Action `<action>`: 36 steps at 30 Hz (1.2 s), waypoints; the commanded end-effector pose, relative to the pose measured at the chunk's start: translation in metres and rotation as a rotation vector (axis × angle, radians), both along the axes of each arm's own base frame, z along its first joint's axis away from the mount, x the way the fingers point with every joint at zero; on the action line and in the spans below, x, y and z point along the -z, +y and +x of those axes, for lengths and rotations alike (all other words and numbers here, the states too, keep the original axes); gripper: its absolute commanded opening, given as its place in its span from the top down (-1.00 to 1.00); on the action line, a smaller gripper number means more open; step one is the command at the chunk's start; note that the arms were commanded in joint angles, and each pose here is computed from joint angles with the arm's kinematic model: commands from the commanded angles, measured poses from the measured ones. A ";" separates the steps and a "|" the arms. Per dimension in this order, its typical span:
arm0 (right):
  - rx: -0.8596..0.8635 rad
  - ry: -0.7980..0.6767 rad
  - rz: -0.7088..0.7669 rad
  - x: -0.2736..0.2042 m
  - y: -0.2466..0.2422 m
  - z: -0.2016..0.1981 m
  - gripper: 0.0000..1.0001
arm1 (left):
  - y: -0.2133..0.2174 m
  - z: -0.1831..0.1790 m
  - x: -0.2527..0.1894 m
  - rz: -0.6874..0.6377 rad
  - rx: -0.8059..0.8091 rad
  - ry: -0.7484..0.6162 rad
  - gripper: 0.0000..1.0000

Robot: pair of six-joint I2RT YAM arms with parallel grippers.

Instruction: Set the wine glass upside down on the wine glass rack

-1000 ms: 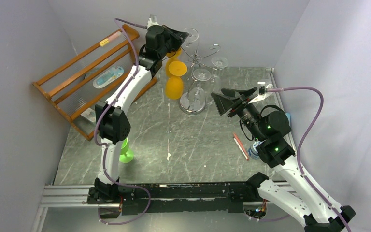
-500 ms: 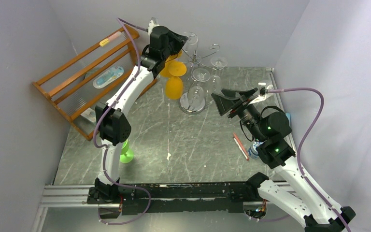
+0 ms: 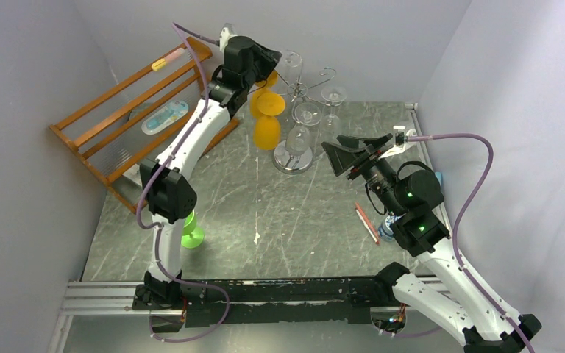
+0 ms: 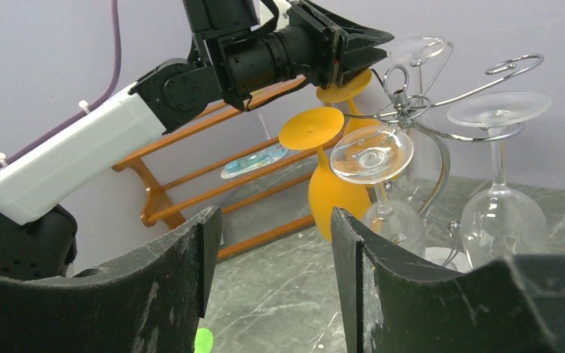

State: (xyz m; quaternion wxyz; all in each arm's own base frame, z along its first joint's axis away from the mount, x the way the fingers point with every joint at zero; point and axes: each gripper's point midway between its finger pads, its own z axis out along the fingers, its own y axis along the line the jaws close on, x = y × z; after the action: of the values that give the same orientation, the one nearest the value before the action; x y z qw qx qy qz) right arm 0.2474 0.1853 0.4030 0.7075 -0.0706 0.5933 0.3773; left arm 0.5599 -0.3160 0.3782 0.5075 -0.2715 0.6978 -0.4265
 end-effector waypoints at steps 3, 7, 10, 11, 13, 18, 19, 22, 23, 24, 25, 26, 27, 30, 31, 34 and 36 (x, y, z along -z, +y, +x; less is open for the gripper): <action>0.009 -0.005 0.010 0.001 -0.003 0.000 -0.18 | 0.020 -0.022 -0.044 0.007 -0.042 -0.069 0.34; 0.008 -0.002 0.011 0.002 -0.002 0.000 -0.19 | 0.025 -0.030 -0.049 0.023 -0.044 -0.079 0.29; 0.010 0.020 0.023 0.003 -0.002 0.001 -0.19 | 0.031 -0.038 -0.052 0.052 -0.043 -0.080 0.23; 0.011 0.029 0.025 0.003 -0.002 0.001 -0.19 | 0.033 -0.042 -0.053 0.066 -0.042 -0.083 0.21; 0.011 0.050 0.030 0.004 -0.002 0.002 -0.19 | 0.039 -0.051 -0.055 0.106 -0.037 -0.091 0.14; 0.031 0.083 0.044 0.008 -0.003 0.007 -0.20 | 0.070 -0.097 -0.064 0.257 -0.021 -0.132 -0.12; 0.044 0.091 0.050 0.009 -0.005 0.009 -0.20 | 0.078 -0.110 -0.061 0.290 -0.016 -0.133 -0.20; 0.081 0.124 0.076 0.013 -0.010 0.015 -0.20 | 0.101 -0.147 -0.043 0.421 0.013 -0.127 -0.39; 0.094 0.135 0.085 0.014 -0.012 0.016 -0.20 | 0.113 -0.161 -0.037 0.462 0.013 -0.105 -0.45; 0.104 0.146 0.094 0.017 -0.013 0.017 -0.19 | 0.122 -0.174 -0.031 0.497 0.013 -0.088 -0.51; 0.116 0.157 0.103 0.019 -0.015 0.019 -0.19 | 0.133 -0.187 -0.024 0.540 0.015 -0.067 -0.55; 0.125 0.166 0.112 0.021 -0.016 0.020 -0.19 | 0.144 -0.200 -0.019 0.579 0.012 -0.046 -0.59; 0.133 0.175 0.118 0.023 -0.017 0.022 -0.18 | 0.154 -0.212 -0.013 0.608 0.010 -0.021 -0.63; 0.143 0.202 0.134 0.029 -0.016 0.025 -0.17 | 0.178 -0.246 0.005 0.675 0.018 0.072 -0.71; 0.140 0.211 0.136 0.032 -0.015 0.027 -0.17 | 0.184 -0.257 0.012 0.692 0.028 0.106 -0.73; 0.128 0.243 0.132 0.040 -0.008 0.031 -0.16 | 0.197 -0.285 0.044 0.746 0.079 0.223 -0.76; 0.117 0.270 0.123 0.048 -0.003 0.035 -0.15 | 0.207 -0.305 0.070 0.784 0.105 0.329 -0.76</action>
State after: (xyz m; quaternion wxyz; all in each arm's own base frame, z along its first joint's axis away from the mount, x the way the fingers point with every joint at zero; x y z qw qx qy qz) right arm 0.2736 0.1773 0.3761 0.6677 0.0436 0.6392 0.3790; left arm 0.2942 -0.1342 0.3926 0.5516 -0.1095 0.8013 -0.2039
